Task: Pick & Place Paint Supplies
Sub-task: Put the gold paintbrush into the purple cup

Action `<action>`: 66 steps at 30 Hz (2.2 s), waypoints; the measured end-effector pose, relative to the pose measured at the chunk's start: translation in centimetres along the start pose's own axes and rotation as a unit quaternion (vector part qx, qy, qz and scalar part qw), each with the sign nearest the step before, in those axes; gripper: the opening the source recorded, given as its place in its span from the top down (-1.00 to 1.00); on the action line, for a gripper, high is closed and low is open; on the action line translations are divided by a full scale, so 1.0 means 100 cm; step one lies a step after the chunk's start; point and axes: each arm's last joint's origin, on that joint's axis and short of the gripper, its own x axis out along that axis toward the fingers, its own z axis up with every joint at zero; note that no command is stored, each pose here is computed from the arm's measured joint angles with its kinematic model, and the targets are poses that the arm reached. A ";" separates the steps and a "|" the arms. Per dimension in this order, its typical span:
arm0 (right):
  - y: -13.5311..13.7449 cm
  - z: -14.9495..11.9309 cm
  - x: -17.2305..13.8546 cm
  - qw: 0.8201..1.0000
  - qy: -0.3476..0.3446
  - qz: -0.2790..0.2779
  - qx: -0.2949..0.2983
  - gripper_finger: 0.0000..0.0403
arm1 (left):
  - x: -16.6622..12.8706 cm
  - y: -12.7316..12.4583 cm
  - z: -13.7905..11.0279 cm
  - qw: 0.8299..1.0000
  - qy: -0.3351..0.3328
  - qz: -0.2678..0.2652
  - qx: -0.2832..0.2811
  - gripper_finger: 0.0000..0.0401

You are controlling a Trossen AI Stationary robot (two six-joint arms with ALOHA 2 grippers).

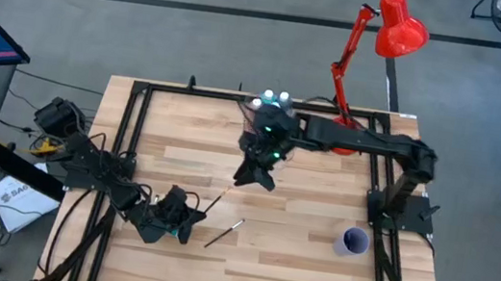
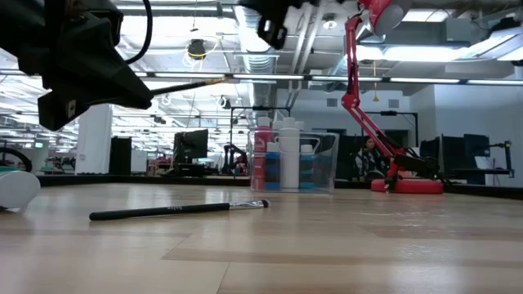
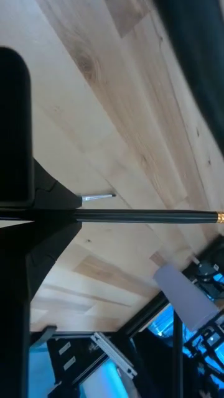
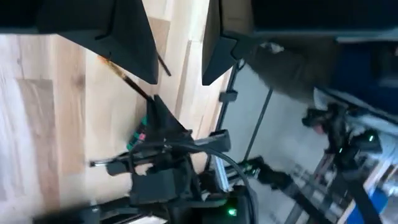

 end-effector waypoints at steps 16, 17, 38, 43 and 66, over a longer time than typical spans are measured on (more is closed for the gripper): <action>0.077 -0.037 -0.017 0.942 -0.332 -0.045 0.031 0.44 | -0.026 -0.024 0.049 0.990 -0.061 -0.110 0.058 0.97; 0.078 -0.038 -0.013 0.942 -0.332 -0.044 0.031 0.44 | -0.027 -0.024 0.052 0.990 -0.061 -0.113 0.061 0.97; 0.083 -0.032 0.001 0.921 -0.388 -0.012 0.034 0.44 | -0.055 -0.032 0.099 0.971 -0.159 -0.176 0.028 0.97; 0.081 -0.031 0.000 0.908 -0.414 -0.049 0.049 0.44 | -0.056 -0.029 0.111 0.968 -0.184 -0.172 0.018 0.97; 0.053 -0.028 -0.005 0.857 -0.468 -0.137 0.169 0.20 | -0.026 -0.011 0.135 0.968 -0.209 -0.123 -0.058 0.97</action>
